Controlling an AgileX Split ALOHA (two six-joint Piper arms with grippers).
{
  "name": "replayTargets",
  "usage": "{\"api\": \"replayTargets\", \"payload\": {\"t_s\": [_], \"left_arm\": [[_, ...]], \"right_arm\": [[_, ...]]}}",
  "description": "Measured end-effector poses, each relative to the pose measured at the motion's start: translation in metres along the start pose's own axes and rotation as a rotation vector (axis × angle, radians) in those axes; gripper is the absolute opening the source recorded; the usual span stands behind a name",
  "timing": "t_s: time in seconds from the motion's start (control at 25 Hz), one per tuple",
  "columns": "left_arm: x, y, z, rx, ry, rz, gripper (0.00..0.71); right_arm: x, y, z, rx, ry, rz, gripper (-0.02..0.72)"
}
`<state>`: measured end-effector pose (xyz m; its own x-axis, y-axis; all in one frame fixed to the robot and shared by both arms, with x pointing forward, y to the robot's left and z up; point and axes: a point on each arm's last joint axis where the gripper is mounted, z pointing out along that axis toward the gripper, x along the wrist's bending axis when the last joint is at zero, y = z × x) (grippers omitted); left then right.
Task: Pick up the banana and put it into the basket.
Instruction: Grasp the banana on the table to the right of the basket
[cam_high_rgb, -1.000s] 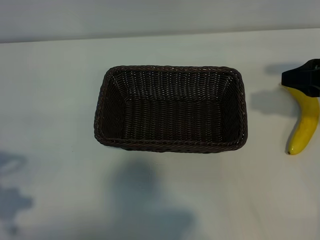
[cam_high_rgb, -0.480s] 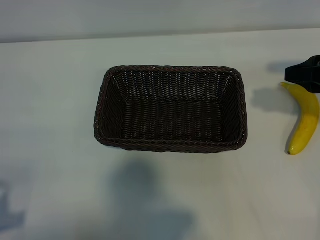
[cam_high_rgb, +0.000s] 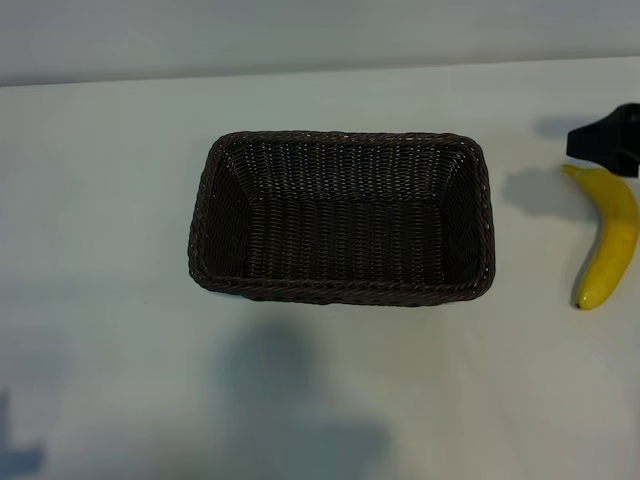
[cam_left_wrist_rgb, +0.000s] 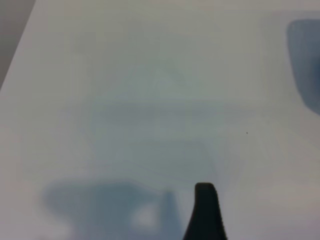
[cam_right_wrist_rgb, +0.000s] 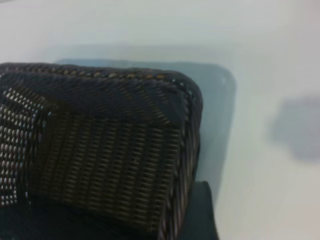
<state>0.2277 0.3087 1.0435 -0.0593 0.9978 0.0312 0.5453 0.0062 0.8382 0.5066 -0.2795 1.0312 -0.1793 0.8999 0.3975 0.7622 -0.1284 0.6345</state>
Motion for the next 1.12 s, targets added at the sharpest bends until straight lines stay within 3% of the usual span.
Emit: {"api": "replayTargets", "payload": {"t_s": [0.16, 0.24, 0.56, 0.68, 1.12], "left_arm": [[0.0, 0.0, 0.0, 0.0, 0.0, 0.0, 0.576], [0.0, 0.0, 0.0, 0.0, 0.0, 0.0, 0.576], [0.0, 0.0, 0.0, 0.0, 0.0, 0.0, 0.575], [0.0, 0.0, 0.0, 0.0, 0.0, 0.0, 0.575], [0.0, 0.0, 0.0, 0.0, 0.0, 0.0, 0.575]], "right_arm": [[-0.007, 0.013, 0.018, 0.075, 0.009, 0.069, 0.594], [-0.015, 0.018, 0.029, 0.122, -0.018, 0.086, 0.594], [-0.052, 0.035, 0.057, 0.314, -0.276, 0.147, 0.594], [-0.063, 0.038, 0.067, 0.39, -0.338, 0.142, 0.594], [-0.094, 0.013, 0.11, 0.571, -0.4, 0.166, 0.594]]}}
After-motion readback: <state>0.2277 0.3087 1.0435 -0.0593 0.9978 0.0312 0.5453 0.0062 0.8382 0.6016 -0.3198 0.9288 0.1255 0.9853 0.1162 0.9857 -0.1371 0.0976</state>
